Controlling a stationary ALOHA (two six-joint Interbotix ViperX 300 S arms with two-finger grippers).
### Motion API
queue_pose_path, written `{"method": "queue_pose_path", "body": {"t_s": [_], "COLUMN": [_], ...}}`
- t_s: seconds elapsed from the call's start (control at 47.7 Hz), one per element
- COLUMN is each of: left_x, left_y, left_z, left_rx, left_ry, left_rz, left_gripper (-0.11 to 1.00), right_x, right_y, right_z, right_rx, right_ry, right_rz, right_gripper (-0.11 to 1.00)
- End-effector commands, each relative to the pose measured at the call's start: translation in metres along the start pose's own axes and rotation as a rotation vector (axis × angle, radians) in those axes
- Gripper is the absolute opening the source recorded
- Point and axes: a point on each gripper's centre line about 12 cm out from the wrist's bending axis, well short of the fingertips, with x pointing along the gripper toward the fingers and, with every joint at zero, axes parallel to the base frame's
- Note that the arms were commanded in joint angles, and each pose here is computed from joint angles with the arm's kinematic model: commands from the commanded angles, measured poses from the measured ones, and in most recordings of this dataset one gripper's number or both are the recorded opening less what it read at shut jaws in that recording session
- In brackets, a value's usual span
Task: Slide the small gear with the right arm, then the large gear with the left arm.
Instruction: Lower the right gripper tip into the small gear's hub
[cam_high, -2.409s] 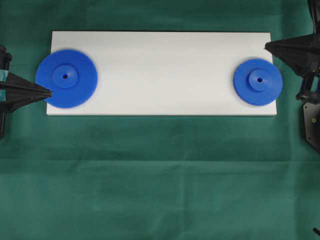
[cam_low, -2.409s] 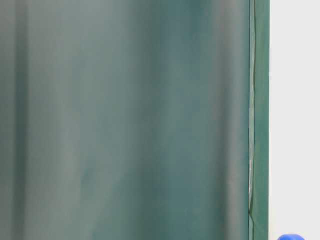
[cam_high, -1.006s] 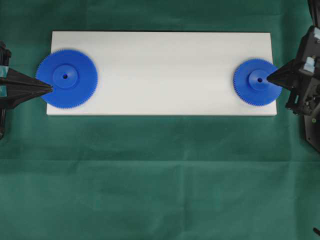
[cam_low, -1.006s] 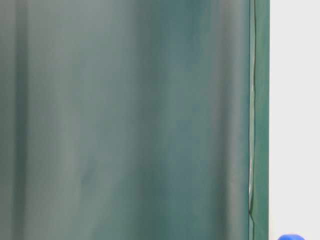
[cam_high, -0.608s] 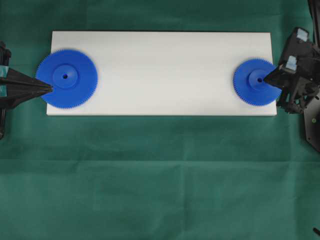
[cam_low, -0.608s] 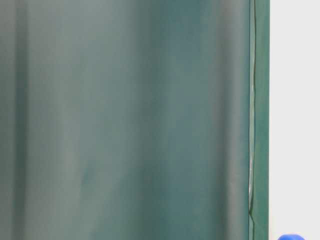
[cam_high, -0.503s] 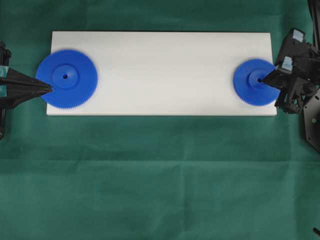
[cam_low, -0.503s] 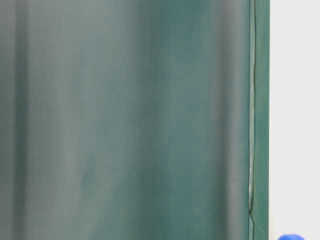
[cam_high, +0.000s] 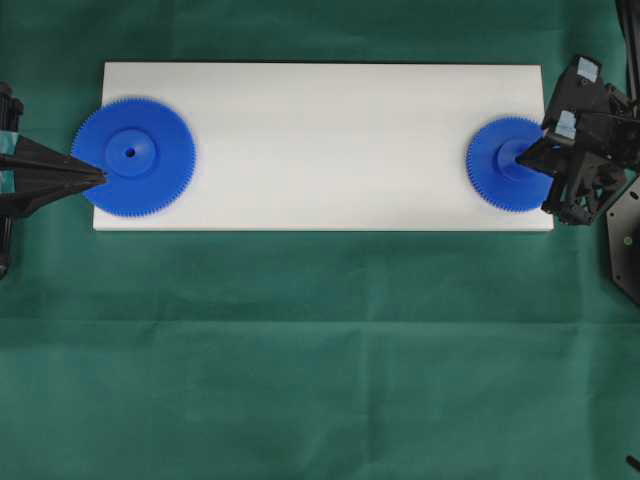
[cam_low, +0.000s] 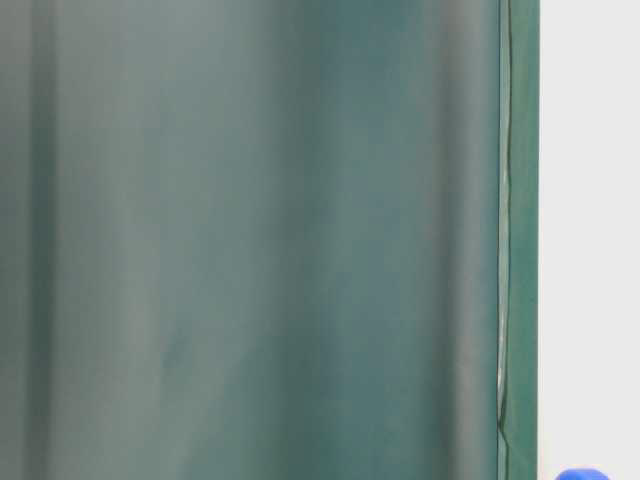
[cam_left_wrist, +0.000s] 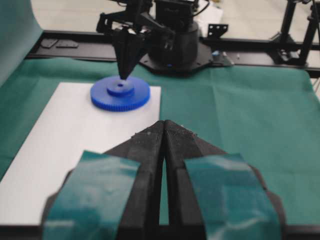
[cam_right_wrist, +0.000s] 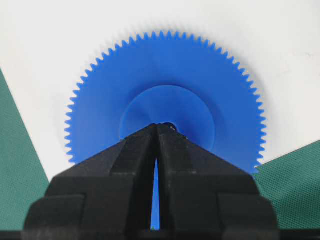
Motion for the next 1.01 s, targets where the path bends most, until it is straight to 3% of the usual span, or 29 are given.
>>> {"method": "queue_pose_path", "body": {"t_s": [0.0, 0.796, 0.985], "left_x": [0.002, 0.002, 0.002], "left_y": [0.000, 0.000, 0.000], "left_z": [0.004, 0.001, 0.001], "left_rx": [-0.001, -0.001, -0.001], "left_ry": [-0.011, -0.005, -0.006], "left_rz": [0.002, 0.003, 0.003], "left_gripper": [0.00, 0.00, 0.00], "right_x": [0.002, 0.017, 0.016], "right_y": [0.000, -0.002, -0.003], "right_z": [0.006, 0.003, 0.001], "right_rx": [0.004, 0.011, 0.047], "right_ry": [-0.005, 0.058, 0.068], "right_rz": [-0.003, -0.014, -0.020], "right_gripper": [0.51, 0.51, 0.51]}}
